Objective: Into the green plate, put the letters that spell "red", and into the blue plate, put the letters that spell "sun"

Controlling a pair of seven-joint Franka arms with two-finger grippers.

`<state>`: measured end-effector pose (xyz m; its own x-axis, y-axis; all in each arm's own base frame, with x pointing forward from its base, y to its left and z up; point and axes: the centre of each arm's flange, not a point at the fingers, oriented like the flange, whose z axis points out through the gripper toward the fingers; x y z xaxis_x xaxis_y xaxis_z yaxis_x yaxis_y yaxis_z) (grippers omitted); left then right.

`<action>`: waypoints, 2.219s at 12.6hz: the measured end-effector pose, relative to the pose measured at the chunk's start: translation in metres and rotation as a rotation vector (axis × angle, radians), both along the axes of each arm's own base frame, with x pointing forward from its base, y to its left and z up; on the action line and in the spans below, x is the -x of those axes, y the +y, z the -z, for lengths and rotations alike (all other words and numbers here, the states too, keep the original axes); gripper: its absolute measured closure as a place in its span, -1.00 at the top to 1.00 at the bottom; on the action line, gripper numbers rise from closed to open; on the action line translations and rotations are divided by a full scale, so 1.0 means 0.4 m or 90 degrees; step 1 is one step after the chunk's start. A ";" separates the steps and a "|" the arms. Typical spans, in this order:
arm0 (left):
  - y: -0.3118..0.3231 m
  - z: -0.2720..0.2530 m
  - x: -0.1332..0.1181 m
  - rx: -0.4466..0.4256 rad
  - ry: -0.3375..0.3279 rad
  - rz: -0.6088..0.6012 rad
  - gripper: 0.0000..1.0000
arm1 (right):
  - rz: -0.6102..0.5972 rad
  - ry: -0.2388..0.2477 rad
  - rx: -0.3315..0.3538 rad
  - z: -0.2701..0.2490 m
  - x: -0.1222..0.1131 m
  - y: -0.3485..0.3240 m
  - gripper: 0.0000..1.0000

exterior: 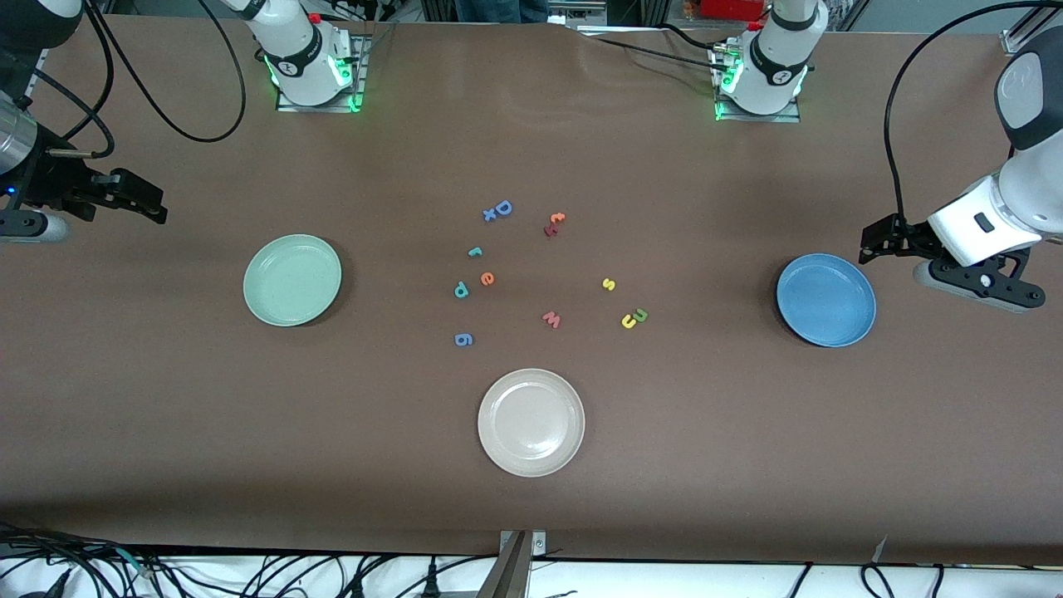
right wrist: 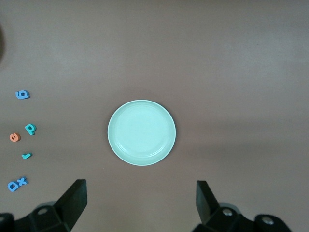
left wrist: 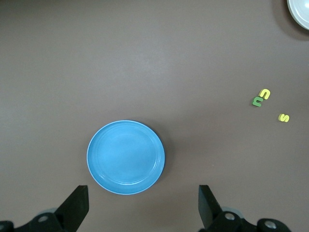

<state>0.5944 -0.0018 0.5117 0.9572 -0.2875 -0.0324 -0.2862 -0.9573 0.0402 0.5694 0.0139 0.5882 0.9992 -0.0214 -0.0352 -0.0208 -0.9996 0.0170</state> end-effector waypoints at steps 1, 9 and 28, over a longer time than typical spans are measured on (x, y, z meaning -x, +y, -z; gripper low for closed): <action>0.000 0.000 0.000 0.000 0.000 0.000 1.00 | 0.000 0.000 0.000 0.000 0.000 0.000 1.00; -0.002 0.000 0.000 0.000 0.000 0.001 1.00 | -0.007 0.000 0.000 0.000 0.000 0.016 1.00; -0.464 0.436 -0.041 0.041 -0.067 0.235 0.91 | -0.074 0.087 0.039 0.451 -0.017 0.595 1.00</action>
